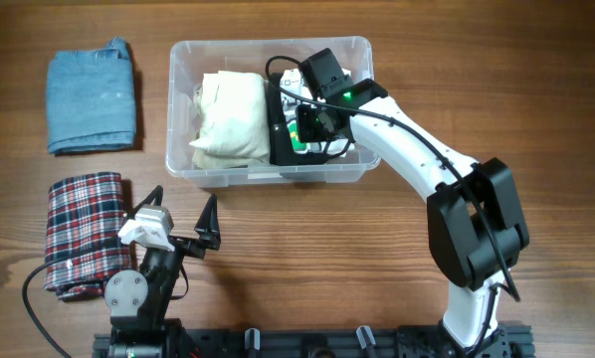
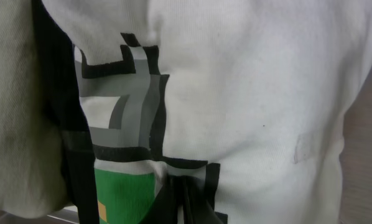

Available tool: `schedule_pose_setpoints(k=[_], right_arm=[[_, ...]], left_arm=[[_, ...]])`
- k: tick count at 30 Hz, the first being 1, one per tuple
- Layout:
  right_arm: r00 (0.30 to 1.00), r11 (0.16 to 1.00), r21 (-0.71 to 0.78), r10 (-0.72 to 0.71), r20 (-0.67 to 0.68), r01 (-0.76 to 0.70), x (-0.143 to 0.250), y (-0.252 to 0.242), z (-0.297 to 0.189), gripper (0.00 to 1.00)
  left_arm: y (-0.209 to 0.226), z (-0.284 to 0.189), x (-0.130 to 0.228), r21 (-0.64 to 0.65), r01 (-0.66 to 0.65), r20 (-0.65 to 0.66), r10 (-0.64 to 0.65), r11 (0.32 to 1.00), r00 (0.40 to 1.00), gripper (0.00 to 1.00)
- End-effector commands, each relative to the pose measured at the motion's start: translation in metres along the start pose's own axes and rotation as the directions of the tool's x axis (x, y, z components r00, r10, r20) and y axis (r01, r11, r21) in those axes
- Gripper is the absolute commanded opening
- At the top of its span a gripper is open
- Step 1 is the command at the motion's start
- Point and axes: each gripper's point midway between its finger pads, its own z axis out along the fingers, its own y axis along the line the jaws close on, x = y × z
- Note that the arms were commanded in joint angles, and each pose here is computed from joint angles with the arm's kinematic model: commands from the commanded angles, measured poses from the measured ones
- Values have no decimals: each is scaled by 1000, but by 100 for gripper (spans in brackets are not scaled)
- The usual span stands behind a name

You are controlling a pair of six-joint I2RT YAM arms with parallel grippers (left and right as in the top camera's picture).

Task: Pack container
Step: 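Press the white T-shirt down into the box's right side with the right gripper, then open the right gripper and withdraw it up and right to rest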

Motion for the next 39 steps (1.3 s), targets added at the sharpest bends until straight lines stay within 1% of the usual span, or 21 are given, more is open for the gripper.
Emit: schedule_pose_setpoints(k=[1, 3, 6, 8, 11, 14, 16, 20, 24, 29, 34, 37, 39], right_arm=[[1000, 999, -34, -21, 2, 21, 0, 7, 1, 4], [999, 999, -41, -22, 46, 24, -13, 11, -9, 4], [989, 998, -60, -25, 146, 34, -43, 22, -39, 4], [970, 997, -72, -18, 242, 36, -69, 28, -65, 4], [923, 995, -93, -2, 385, 41, -102, 35, -96, 4], [897, 992, -118, 9, 441, 48, -117, 41, -101, 4], [894, 991, -121, 11, 447, 49, -119, 42, -94, 4], [895, 995, -91, 11, 446, 34, -123, 36, -62, 4], [922, 997, -78, 35, 385, -5, -112, 29, -15, 4], [941, 997, -64, 53, 334, -34, -101, 24, 17, 4], [945, 998, -58, 50, 323, -33, -98, 22, 29, 4], [936, 998, -66, 40, 350, -18, -105, 25, 24, 4], [925, 997, -79, 42, 378, -13, -112, 29, 12, 4]], left_arm=[[-1, 0, 2, 8, -20, -1, 20, 1000, 1000, 100], [-1, 0, 2, 8, -20, -1, 20, 1000, 1000, 100], [0, 0, 2, 8, -19, -1, 19, 1000, 1000, 100], [-1, 0, 2, 8, -20, -1, 20, 1000, 1000, 100], [-1, 0, 2, 8, -20, -1, 20, 1000, 1000, 100], [-1, 0, 2, 8, -20, -1, 20, 1000, 1000, 100], [0, 0, 2, 8, -20, -1, 20, 1000, 1000, 100], [-1, 0, 2, 8, -20, -1, 20, 1000, 1000, 100], [-1, 0, 2, 8, -20, -1, 20, 1000, 1000, 100], [-1, 0, 2, 8, -20, -1, 20, 1000, 1000, 100], [-1, 0, 2, 8, -20, -1, 20, 1000, 1000, 100], [-1, 0, 2, 8, -20, -1, 20, 1000, 1000, 100], [-1, 0, 2, 8, -20, -1, 20, 1000, 1000, 100]])
